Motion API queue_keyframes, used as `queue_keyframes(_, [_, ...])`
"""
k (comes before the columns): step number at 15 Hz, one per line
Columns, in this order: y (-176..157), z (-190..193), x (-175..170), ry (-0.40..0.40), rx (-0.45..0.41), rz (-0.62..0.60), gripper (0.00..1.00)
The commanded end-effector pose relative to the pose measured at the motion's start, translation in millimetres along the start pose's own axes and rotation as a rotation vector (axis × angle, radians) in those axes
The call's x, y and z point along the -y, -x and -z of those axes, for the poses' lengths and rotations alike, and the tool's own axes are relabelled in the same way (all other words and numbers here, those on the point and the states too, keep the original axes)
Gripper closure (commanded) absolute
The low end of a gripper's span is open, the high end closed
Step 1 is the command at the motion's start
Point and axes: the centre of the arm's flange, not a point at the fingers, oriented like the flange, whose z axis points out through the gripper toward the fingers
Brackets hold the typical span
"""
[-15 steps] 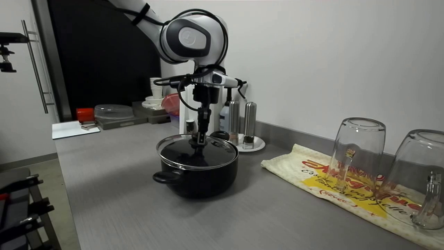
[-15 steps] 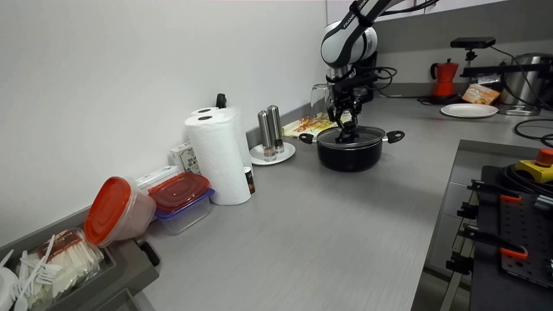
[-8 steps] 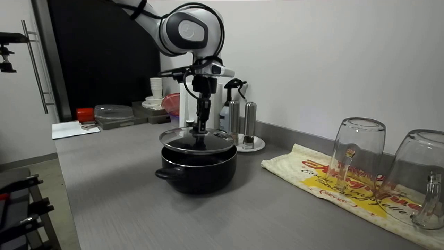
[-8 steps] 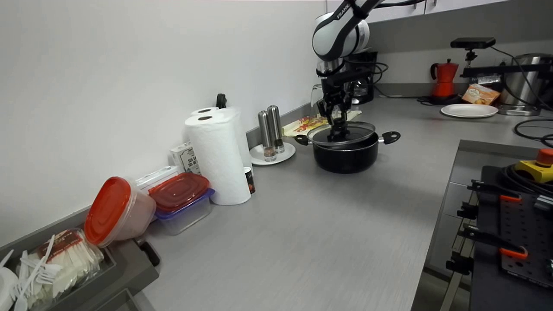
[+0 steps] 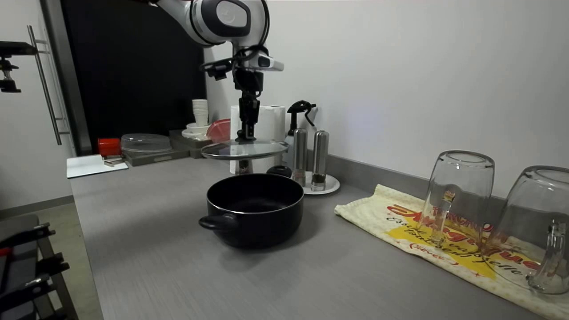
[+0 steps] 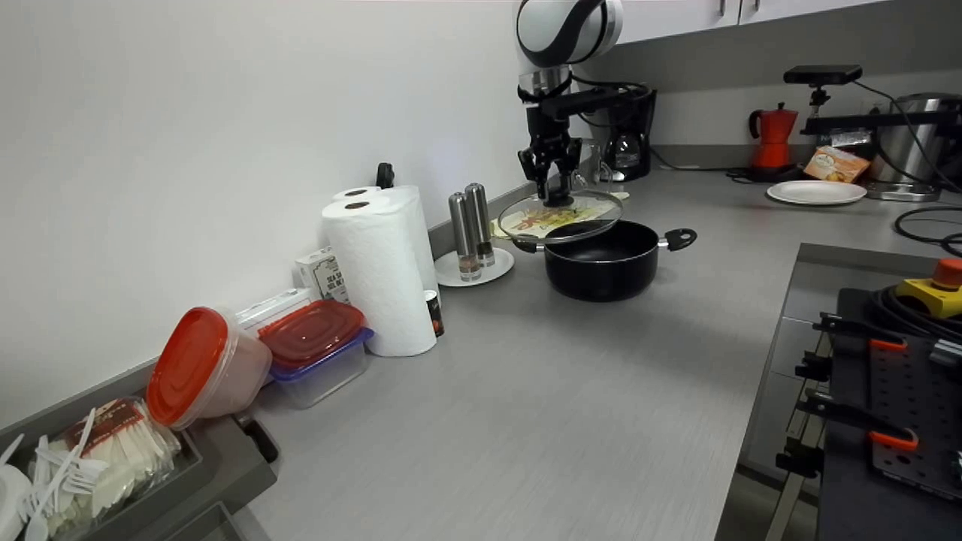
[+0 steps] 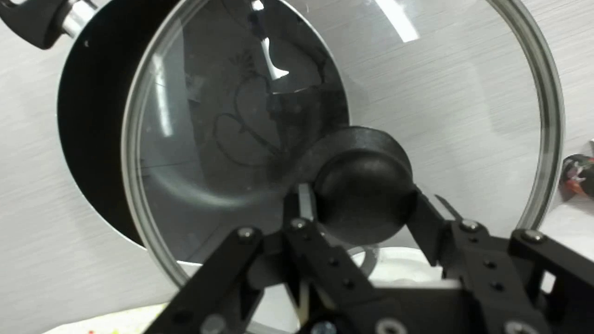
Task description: Take the lid off the pot on the counter
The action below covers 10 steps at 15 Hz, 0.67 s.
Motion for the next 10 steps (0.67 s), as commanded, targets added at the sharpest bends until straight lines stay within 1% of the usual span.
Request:
queue_keyframes(1, [27.1,29.6,35.5,-0.051,0.007,0.094,0.73])
queue_keyframes(5, [65.7,29.0,87.9,-0.118,0.047,0.192,0.73])
queue_keyframes(7, [91.8,20.8,114.3,-0.149,0.082,0.250,0.73])
queue_keyframes(10, [137.0,-1.8,151.6,-0.174,0.142,0.341,0.73])
